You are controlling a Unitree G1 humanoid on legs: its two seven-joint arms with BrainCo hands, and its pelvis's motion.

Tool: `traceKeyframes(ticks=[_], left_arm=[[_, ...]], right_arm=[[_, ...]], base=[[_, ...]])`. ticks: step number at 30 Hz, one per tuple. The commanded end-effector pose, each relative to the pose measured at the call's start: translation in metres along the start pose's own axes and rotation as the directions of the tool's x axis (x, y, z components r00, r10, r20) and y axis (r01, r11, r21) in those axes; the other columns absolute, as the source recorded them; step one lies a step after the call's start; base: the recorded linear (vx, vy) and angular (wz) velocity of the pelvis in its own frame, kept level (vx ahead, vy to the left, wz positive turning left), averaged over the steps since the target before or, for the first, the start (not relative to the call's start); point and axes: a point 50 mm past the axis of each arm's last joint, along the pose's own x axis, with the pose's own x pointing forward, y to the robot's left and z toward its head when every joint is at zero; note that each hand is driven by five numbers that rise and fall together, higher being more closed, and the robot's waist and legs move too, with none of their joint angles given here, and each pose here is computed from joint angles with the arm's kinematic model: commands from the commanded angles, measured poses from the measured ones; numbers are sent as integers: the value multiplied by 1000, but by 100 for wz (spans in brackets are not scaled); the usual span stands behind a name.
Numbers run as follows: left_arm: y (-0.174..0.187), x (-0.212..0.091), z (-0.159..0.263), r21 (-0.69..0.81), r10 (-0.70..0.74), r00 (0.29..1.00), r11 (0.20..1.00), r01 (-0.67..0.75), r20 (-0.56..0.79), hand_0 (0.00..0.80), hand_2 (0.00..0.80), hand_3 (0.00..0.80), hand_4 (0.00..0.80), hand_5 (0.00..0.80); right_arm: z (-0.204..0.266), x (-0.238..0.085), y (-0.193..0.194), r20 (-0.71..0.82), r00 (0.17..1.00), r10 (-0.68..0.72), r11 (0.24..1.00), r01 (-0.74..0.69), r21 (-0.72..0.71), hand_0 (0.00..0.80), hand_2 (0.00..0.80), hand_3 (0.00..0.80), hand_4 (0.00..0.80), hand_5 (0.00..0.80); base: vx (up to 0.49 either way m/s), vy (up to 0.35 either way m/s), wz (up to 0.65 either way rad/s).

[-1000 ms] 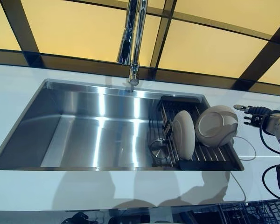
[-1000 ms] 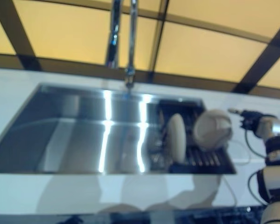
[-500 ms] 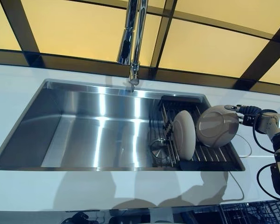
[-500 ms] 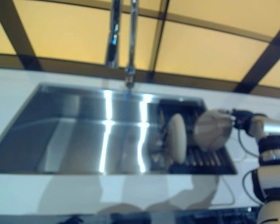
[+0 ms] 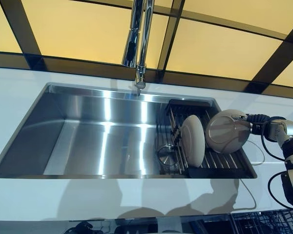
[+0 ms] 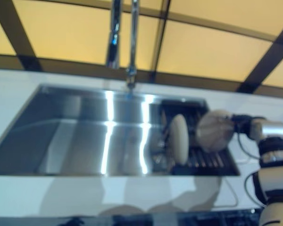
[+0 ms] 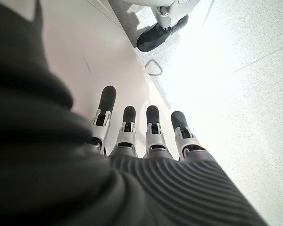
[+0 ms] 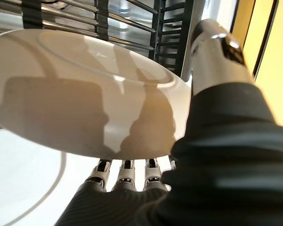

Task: Take plates into dishwasher

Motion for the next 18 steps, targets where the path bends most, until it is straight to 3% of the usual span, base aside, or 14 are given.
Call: traceKeyframes(ticks=[1,18], left_arm=[[9,2,37,20,30,991,999,-33,133,0,0,0,0,0],[10,2,40,22,32,989,999,-35,145,0,0,0,0,0]], right_arm=[[28,-14,-13,75,996,-47,996,52,-68,0,0,0,0,0],[26,-13,-11,52,998,-48,993,53,-105,0,0,0,0,0]], base=[[0,0,0],[0,0,0]])
